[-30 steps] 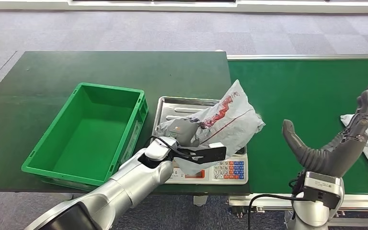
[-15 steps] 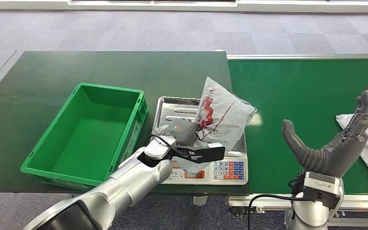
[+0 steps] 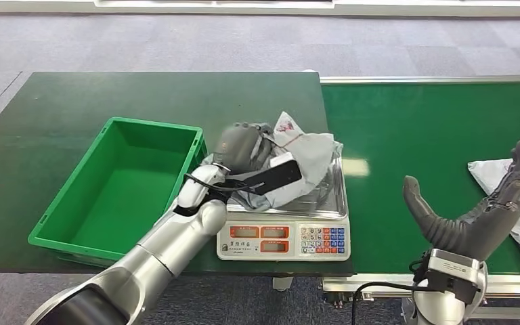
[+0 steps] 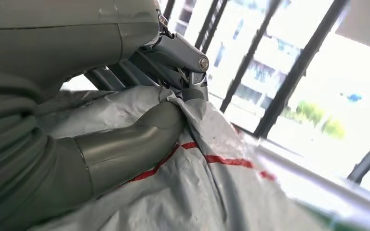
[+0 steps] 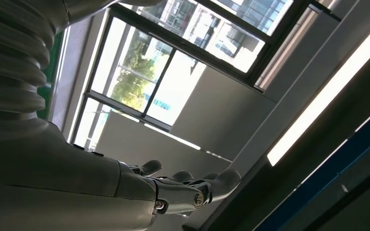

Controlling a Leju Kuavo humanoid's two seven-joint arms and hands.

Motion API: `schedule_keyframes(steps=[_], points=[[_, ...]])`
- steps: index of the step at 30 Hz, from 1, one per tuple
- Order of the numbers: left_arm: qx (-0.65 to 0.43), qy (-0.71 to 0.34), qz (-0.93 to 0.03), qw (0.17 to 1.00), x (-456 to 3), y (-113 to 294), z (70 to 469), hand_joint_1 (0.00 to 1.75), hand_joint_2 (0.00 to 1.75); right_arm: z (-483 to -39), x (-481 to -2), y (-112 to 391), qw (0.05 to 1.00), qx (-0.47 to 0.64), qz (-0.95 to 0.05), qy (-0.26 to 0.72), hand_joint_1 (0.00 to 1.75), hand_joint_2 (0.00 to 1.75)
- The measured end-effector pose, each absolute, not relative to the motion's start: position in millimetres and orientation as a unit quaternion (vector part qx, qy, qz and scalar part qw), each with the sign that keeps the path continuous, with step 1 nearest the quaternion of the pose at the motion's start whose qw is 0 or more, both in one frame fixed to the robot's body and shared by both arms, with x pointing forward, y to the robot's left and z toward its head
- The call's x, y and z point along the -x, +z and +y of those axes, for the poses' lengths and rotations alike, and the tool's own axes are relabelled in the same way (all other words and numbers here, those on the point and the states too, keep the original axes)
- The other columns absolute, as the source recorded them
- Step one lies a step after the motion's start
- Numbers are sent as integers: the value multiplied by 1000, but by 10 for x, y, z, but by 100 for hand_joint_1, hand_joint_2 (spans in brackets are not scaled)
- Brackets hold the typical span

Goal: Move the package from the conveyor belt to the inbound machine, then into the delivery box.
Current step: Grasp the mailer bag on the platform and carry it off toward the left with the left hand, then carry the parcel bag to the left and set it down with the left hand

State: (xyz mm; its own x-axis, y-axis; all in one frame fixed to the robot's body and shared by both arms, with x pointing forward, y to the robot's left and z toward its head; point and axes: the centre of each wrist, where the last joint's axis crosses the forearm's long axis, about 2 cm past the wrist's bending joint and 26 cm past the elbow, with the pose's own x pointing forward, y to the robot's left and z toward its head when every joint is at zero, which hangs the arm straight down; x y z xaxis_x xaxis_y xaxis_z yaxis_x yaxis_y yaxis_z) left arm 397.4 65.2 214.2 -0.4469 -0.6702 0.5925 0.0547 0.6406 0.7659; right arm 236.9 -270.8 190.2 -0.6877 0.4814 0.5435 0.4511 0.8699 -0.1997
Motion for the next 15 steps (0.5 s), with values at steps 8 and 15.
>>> schedule_keyframes(steps=[8, 15], points=[[-249, -175, -828, 471, -4105, 2442, 1759, 175, 175, -2817, -2080, 1711, 329, 277, -903, 24, 0, 175], [-296, -112, -818, 480, -3928, 2241, 2382, 175, 175, -2898, -1947, 1665, 337, 287, -897, 18, 0, 175]])
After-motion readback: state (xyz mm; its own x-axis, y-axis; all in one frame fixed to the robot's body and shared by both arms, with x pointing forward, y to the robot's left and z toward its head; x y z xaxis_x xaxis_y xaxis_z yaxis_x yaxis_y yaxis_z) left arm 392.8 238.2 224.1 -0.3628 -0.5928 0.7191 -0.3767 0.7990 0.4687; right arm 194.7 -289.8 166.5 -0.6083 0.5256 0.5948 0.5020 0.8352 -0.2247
